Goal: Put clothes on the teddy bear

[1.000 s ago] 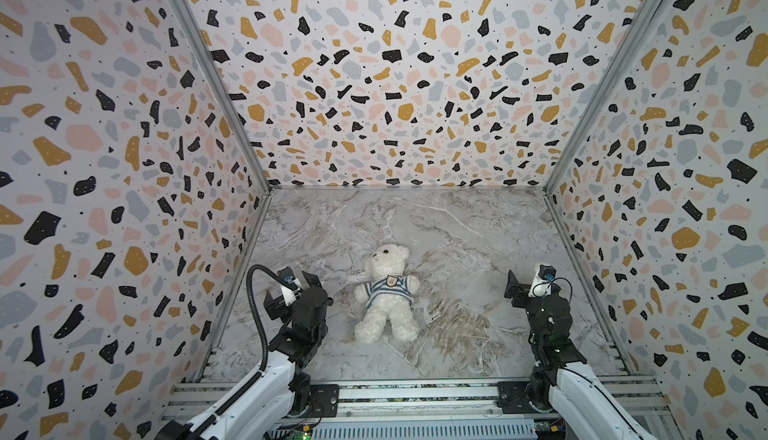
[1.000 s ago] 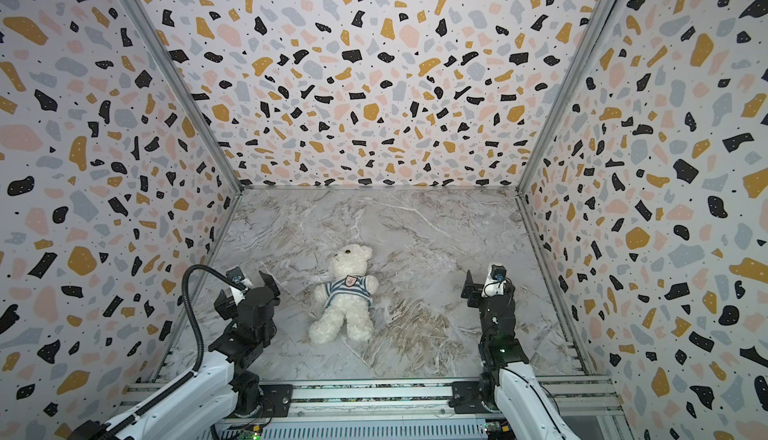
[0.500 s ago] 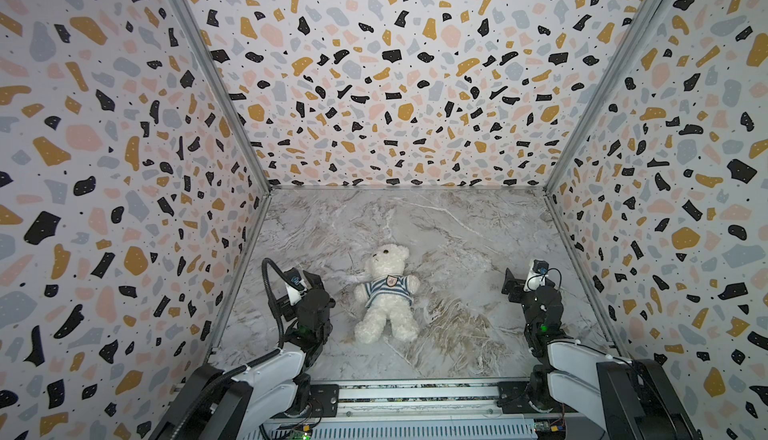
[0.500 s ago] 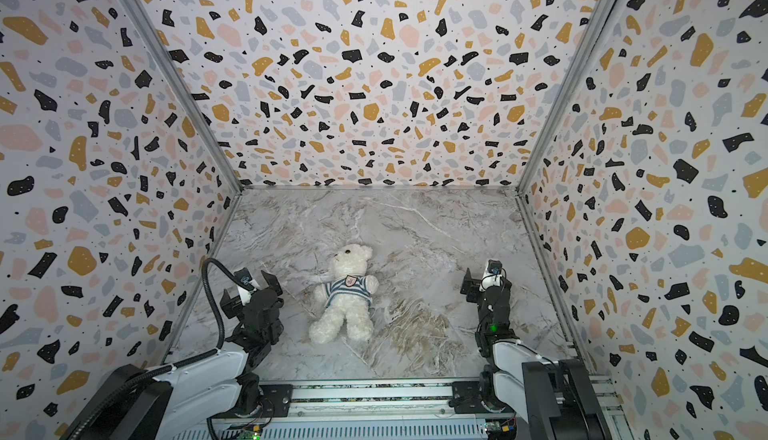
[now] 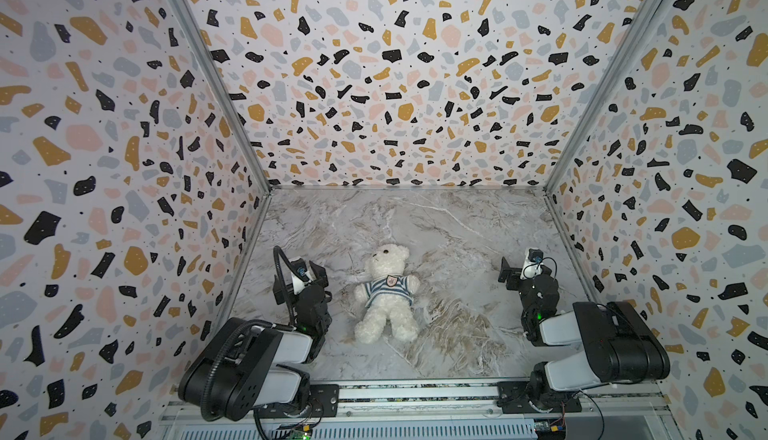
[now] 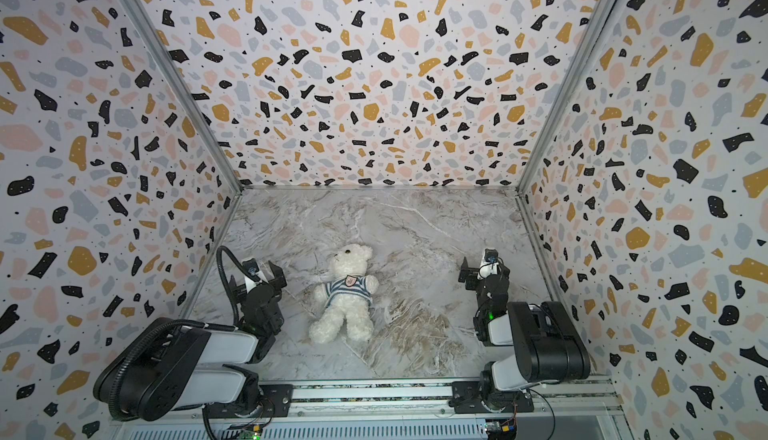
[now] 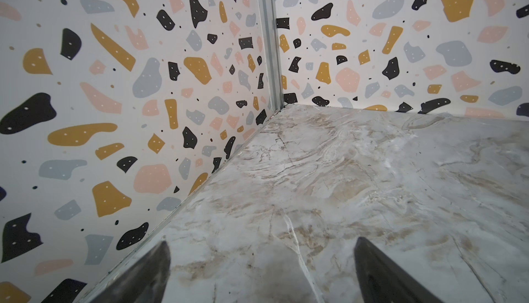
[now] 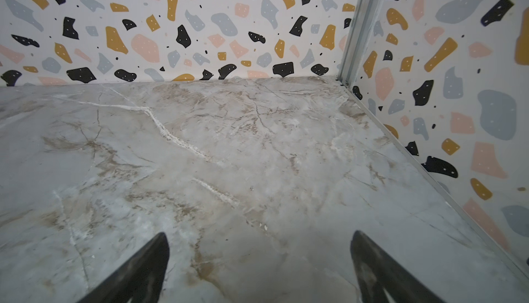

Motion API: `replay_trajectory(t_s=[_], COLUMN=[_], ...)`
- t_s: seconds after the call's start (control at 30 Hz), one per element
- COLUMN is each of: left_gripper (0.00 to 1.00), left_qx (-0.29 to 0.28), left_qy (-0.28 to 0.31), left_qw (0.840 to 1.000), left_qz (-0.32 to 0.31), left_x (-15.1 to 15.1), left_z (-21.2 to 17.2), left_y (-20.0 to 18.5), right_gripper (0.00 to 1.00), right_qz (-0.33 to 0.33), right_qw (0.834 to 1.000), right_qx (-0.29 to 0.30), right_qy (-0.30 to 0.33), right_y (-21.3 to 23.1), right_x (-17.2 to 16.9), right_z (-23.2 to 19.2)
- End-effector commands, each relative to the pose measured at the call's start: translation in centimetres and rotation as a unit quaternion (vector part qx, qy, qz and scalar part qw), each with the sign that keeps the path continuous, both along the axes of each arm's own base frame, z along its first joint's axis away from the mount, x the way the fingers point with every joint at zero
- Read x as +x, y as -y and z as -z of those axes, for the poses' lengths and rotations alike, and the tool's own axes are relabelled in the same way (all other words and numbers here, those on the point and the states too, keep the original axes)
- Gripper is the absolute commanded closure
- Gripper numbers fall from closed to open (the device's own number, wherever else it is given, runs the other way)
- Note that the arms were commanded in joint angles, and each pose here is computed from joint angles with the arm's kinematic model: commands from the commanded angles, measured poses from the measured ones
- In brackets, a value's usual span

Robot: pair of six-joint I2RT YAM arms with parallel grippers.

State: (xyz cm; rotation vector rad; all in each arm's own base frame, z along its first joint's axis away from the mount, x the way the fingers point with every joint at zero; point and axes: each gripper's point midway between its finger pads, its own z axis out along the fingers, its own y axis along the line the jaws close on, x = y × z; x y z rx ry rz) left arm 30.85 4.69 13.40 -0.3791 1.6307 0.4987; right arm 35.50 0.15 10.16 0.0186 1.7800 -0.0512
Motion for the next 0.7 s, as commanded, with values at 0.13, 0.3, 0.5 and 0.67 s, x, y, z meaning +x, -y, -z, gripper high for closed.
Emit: replay_trajectory(t_s=[0.13, 0.3, 0.5, 0.67], left_gripper=[0.0, 0.0, 0.0, 0.0], left_qx=[-0.035, -0.034, -0.035, -0.035], left_qy=[0.011, 0.018, 0.019, 0.019], left_qw=[0.999, 0.999, 0.999, 0.999], left_qz=[0.032, 0.027, 0.026, 0.026], left_x=[2.18, 2.05, 1.95, 1.95], left_z=[-0.23, -0.39, -0.4, -0.39], left_y=[0.05, -0.16, -0.22, -0.2], right_gripper=[0.01, 0.01, 0.01, 0.01], right_qz=[-0.013, -0.01, -0.01, -0.011], right_qw=[0.999, 0.999, 0.999, 0.999], right_qx=[-0.017, -0.022, -0.022, -0.024], right_qy=[0.031, 0.03, 0.03, 0.028], right_y=[-0.8, -0.93, -0.93, -0.96], right_x=[1.13, 1.13, 1.17, 1.24], right_z=[-2.04, -2.02, -2.02, -2.0])
